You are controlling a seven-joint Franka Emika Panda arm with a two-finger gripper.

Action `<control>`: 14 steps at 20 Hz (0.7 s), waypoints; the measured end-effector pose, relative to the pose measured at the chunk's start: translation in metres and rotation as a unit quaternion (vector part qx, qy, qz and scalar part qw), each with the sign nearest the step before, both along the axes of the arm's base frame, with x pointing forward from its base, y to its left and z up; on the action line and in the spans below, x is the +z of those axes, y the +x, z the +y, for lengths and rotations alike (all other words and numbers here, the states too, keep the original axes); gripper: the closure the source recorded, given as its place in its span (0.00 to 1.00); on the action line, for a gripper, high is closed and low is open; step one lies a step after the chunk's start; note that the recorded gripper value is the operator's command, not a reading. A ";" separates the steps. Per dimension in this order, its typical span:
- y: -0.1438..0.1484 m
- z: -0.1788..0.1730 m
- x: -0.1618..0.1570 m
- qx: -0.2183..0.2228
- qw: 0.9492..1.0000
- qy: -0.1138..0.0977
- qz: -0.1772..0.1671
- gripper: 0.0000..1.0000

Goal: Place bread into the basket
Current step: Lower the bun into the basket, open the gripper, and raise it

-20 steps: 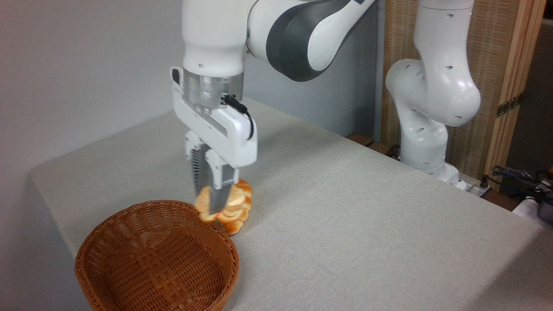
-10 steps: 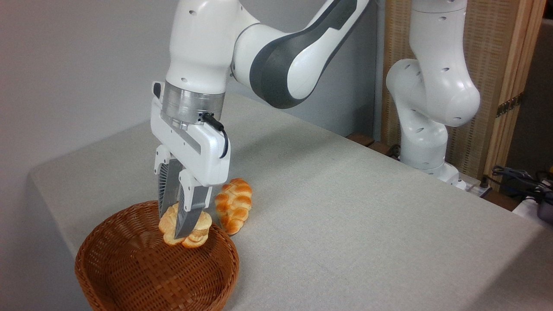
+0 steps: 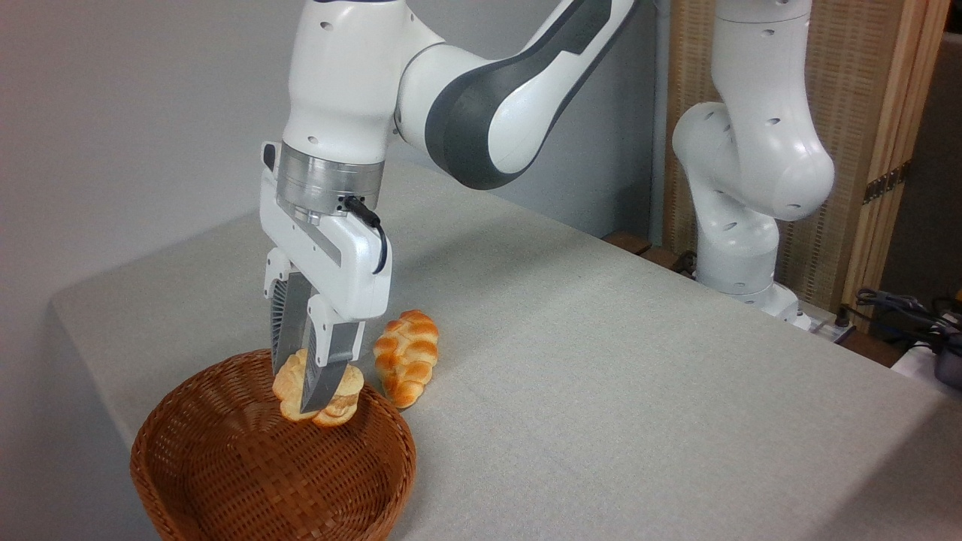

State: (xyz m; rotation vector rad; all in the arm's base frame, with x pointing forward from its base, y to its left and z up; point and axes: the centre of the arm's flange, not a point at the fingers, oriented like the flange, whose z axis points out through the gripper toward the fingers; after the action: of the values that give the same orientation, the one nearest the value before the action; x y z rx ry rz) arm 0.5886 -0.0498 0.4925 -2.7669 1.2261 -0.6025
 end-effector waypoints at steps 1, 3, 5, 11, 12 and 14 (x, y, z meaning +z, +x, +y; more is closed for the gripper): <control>0.000 -0.001 0.000 -0.001 1.000 0.000 0.000 0.00; 0.000 -0.004 0.000 -0.003 1.000 0.000 0.000 0.00; -0.001 -0.006 0.003 -0.005 1.000 -0.001 -0.002 0.00; -0.003 -0.004 0.020 -0.002 1.000 -0.006 -0.017 0.00; -0.005 -0.003 0.027 0.004 1.000 -0.010 -0.023 0.00; -0.013 -0.002 0.042 0.018 0.999 -0.022 -0.022 0.00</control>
State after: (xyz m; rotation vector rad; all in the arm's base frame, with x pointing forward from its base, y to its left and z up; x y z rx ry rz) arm 0.5761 -0.0513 0.5345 -2.7889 1.1649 -0.6910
